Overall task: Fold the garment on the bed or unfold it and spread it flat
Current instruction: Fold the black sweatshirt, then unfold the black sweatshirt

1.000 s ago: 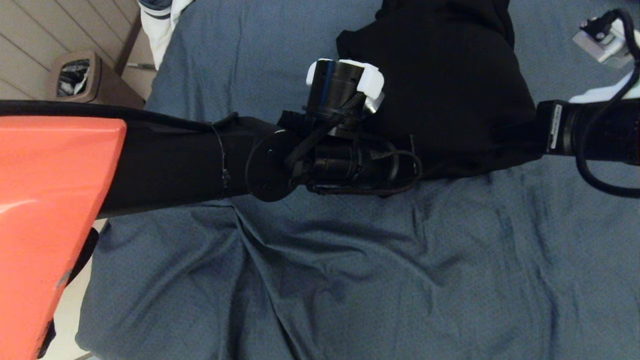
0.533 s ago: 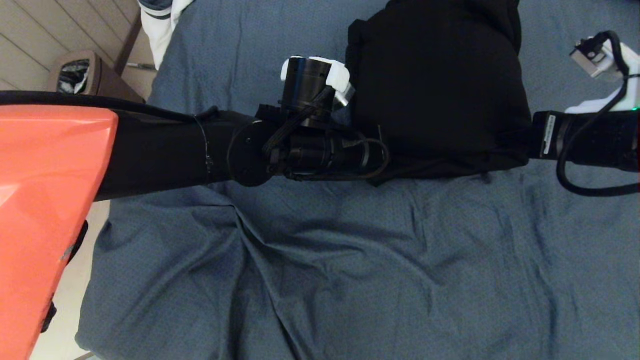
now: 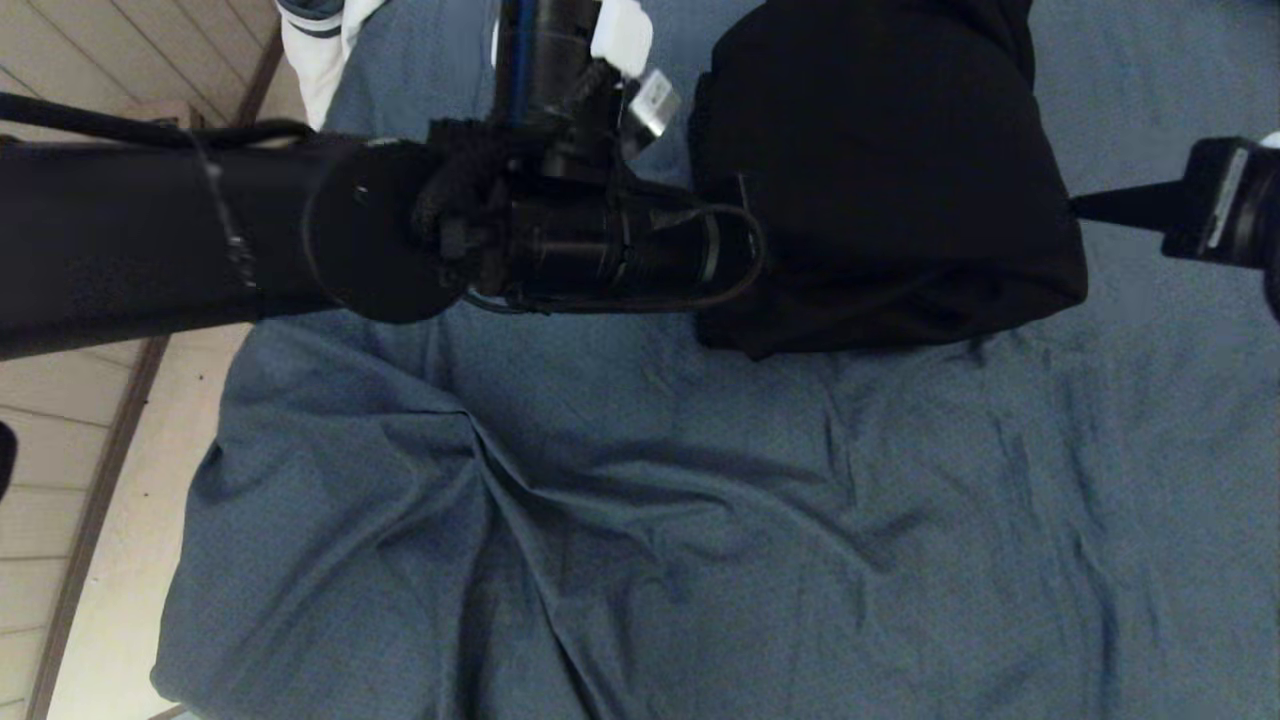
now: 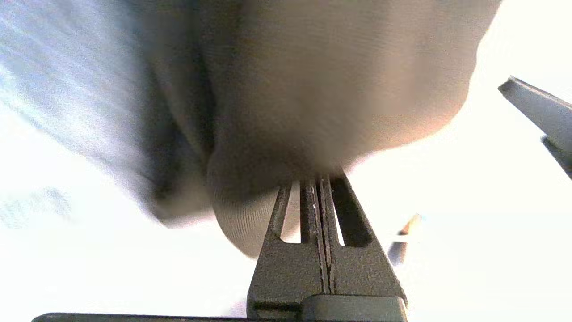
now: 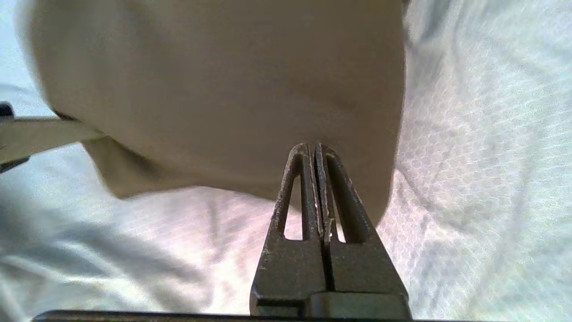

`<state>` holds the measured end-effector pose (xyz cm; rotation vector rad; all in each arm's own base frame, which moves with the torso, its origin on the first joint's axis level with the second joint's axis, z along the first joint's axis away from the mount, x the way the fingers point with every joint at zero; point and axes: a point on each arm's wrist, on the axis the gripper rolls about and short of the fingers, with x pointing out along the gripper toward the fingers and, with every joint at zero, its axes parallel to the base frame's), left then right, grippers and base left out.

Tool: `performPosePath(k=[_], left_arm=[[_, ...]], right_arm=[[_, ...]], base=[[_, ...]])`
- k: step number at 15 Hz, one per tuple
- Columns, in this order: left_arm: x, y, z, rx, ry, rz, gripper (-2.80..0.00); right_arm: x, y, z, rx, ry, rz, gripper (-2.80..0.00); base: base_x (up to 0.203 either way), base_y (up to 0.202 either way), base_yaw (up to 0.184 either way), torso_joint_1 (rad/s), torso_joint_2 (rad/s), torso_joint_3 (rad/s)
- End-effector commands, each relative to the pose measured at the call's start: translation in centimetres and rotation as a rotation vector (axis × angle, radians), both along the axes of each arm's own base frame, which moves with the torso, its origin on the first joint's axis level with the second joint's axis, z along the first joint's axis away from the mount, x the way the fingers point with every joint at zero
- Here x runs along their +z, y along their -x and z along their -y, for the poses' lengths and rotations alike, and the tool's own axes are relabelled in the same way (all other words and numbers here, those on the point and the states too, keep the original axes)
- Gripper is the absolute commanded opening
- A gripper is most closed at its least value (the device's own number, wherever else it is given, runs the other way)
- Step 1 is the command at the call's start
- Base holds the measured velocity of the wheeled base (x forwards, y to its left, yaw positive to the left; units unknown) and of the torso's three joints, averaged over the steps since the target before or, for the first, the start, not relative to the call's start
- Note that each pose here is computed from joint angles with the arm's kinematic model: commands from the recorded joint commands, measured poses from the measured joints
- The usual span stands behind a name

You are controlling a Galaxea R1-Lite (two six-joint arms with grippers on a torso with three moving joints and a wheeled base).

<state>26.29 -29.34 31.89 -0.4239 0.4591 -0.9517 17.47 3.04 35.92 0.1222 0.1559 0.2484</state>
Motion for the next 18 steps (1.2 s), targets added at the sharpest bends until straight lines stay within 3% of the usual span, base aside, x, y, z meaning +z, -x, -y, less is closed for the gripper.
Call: performPosePath(k=[1, 3, 5, 7, 9, 11, 13, 15, 18], left_arm=[[4.2, 4.9, -3.2, -0.042, 0.068, 0.02, -2.8], [5.2, 8.1, -6.0, -0.044, 0.079, 0.007, -2.8], [5.1, 10.6, -9.9, 0.043, 0.056, 0.024, -2.8], [4.0, 11.9, -15.2, 0.26, -0.025, 0.092, -2.8], [2.8, 12.9, -21.3, 0.568, -0.146, 0.15, -2.8], [1.5, 15.2, -26.2, 0.847, -0.27, 0.124, -2.8], [-0.1, 20.3, -29.0, 1.029, -0.344, 0.09, -2.8], [-2.9, 24.6, -29.6, 1.057, -0.378, 0.082, -2.8], [-9.6, 28.1, -29.9, 1.03, -0.432, 0.056, -2.8]], right_arm=[[2.1, 5.0, 0.6, 0.021, -0.023, 0.121, -2.8], [2.8, 8.5, 1.1, 0.027, -0.034, 0.178, -2.8], [2.3, 11.9, 1.9, -0.001, -0.028, 0.165, -2.8], [0.7, 15.1, 2.6, -0.064, -0.01, 0.114, -2.8], [-1.7, 17.3, 2.9, -0.124, 0.012, 0.078, -2.8], [-4.5, 17.9, 3.0, -0.158, 0.033, 0.019, -2.8], [-7.8, 18.5, 3.2, -0.22, 0.059, -0.051, -2.8], [-10.7, 20.6, 3.4, -0.253, 0.069, -0.041, -2.8], [-16.1, 22.2, 3.6, -0.273, 0.073, -0.068, -2.8]], base=[[0.0, 0.0, 0.0, 0.0, 0.0, 0.0], [0.0, 0.0, 0.0, 0.0, 0.0, 0.0], [0.0, 0.0, 0.0, 0.0, 0.0, 0.0], [0.0, 0.0, 0.0, 0.0, 0.0, 0.0], [0.0, 0.0, 0.0, 0.0, 0.0, 0.0], [0.0, 0.0, 0.0, 0.0, 0.0, 0.0], [0.0, 0.0, 0.0, 0.0, 0.0, 0.0], [0.0, 0.0, 0.0, 0.0, 0.0, 0.0], [0.0, 0.0, 0.0, 0.0, 0.0, 0.0]])
